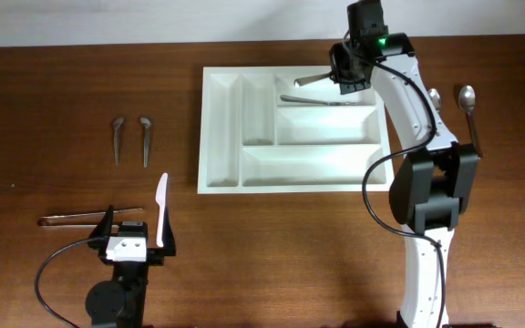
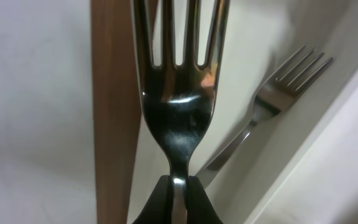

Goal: Pack container
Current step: 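Place the second fork beside the first in the top compartment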

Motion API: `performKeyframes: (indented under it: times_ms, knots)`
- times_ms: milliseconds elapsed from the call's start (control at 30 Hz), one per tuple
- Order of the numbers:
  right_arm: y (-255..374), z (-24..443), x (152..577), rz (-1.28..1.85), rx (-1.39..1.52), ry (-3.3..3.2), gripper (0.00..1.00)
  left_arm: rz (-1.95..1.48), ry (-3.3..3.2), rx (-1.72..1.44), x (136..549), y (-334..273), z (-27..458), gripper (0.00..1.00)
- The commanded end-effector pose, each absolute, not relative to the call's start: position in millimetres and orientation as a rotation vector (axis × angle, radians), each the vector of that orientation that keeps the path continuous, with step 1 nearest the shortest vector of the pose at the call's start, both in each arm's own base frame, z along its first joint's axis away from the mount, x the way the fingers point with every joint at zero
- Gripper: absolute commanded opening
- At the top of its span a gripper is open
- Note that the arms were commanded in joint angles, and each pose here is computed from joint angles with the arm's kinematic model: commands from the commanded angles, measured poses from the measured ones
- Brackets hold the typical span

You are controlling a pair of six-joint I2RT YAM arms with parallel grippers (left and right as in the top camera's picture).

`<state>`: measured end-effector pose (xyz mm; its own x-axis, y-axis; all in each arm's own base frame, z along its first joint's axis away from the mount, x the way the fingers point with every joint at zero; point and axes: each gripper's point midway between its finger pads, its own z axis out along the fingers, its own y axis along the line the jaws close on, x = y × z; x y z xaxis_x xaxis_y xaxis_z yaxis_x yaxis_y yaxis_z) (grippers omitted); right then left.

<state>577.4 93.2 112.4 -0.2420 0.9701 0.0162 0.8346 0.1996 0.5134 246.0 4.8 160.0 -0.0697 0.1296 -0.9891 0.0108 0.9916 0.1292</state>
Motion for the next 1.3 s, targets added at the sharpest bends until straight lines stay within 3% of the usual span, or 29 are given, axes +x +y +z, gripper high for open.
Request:
performKeyframes:
  times_ms: [0,600,833,933,1267]
  knots:
    - [92.8,103.5,578.1,0.587,1.718,2.161,0.04,0.11,1.639,0.112,245.9,5.6,158.4,0.99]
    - [101.5,76.8,577.4,0.597,1.914,2.08,0.08,0.11,1.639,0.112,245.9,5.6,158.4,0.99]
    - [101.9,78.0,579.7,0.614,1.938,2.052,0.22,0.11,1.639,0.112,245.9,5.6,158.4,0.99]
    - [102.3,81.2,585.5,0.635,1.893,2.057,0.24,0.11,1.639,0.112,245.9,5.6,158.4,0.99]
    - [62.6,131.2,622.5,0.643,1.048,2.305,0.82,0.11,1.639,0.112,245.9,5.6,158.4,0.99]
